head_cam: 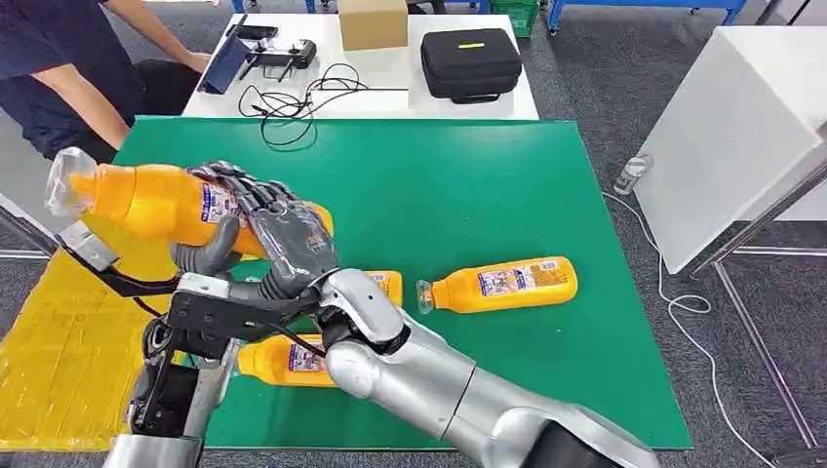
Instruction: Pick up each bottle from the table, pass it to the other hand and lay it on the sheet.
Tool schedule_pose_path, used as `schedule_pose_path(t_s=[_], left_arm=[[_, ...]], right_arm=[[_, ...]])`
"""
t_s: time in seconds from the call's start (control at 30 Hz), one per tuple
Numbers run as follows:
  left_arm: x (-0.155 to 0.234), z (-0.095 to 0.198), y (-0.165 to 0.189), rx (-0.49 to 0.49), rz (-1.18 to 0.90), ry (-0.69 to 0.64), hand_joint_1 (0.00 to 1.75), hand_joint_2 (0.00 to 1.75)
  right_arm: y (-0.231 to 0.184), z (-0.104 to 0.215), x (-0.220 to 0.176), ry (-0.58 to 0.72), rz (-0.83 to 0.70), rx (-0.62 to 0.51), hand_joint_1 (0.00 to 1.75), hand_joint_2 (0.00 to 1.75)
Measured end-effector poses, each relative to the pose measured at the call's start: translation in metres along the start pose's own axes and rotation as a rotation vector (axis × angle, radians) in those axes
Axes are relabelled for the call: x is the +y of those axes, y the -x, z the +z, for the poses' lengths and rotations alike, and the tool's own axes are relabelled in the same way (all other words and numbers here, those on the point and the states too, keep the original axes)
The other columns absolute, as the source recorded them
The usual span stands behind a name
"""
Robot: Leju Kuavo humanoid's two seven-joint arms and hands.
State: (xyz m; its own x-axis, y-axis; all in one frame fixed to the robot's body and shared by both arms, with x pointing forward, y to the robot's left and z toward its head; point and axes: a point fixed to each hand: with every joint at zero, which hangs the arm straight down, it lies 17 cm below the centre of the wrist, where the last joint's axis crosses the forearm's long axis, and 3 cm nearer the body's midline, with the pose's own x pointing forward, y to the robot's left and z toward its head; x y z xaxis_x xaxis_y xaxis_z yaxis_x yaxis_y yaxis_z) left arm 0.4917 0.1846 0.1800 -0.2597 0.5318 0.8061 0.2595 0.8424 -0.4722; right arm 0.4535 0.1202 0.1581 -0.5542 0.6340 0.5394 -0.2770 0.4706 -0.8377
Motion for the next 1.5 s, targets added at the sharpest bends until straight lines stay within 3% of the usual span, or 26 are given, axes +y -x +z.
schedule_pose_path(t_s=[0.3, 0.43, 0.77, 1.1, 1.17, 1.27, 1.33, 1.4, 1.5], left_arm=[[-0.009, -0.018, -0.012, -0.035, -0.089, 0.041, 1.75, 1.75], [0.044, -0.018, -0.022, -0.058, -0.263, -0.102, 1.75, 1.75], [0.068, -0.016, -0.026, -0.058, -0.320, -0.146, 1.75, 1.75], [0.155, -0.015, -0.080, -0.149, -1.183, -0.424, 1.75, 1.75], [0.157, -0.017, -0.086, -0.163, -1.426, -0.386, 1.75, 1.75], [0.146, -0.021, -0.084, -0.180, -1.916, -0.174, 1.75, 1.75], [0.156, -0.019, -0.081, -0.141, -2.159, -0.080, 1.75, 1.75], [0.173, -0.012, -0.086, -0.093, -2.239, -0.097, 1.75, 1.75], [0.191, -0.007, -0.107, -0.064, -2.161, -0.244, 1.75, 1.75]], right_arm=[[0.002, 0.016, -0.036, 0.104, -0.055, -0.057, 0.00, 0.00], [0.008, 0.030, -0.084, 0.242, -0.104, -0.085, 0.00, 0.00], [0.021, 0.051, -0.125, 0.354, -0.132, -0.089, 0.00, 0.00], [0.043, 0.075, -0.153, 0.405, -0.207, -0.072, 0.00, 0.00], [0.051, 0.079, -0.156, 0.406, -0.218, -0.062, 0.00, 0.00], [0.064, 0.086, -0.153, 0.393, -0.240, -0.051, 0.00, 0.00], [0.072, 0.092, -0.149, 0.391, -0.250, -0.044, 0.00, 0.00], [0.077, 0.095, -0.147, 0.388, -0.248, -0.040, 0.00, 0.00], [0.083, 0.098, -0.147, 0.386, -0.247, -0.033, 0.00, 0.00]])
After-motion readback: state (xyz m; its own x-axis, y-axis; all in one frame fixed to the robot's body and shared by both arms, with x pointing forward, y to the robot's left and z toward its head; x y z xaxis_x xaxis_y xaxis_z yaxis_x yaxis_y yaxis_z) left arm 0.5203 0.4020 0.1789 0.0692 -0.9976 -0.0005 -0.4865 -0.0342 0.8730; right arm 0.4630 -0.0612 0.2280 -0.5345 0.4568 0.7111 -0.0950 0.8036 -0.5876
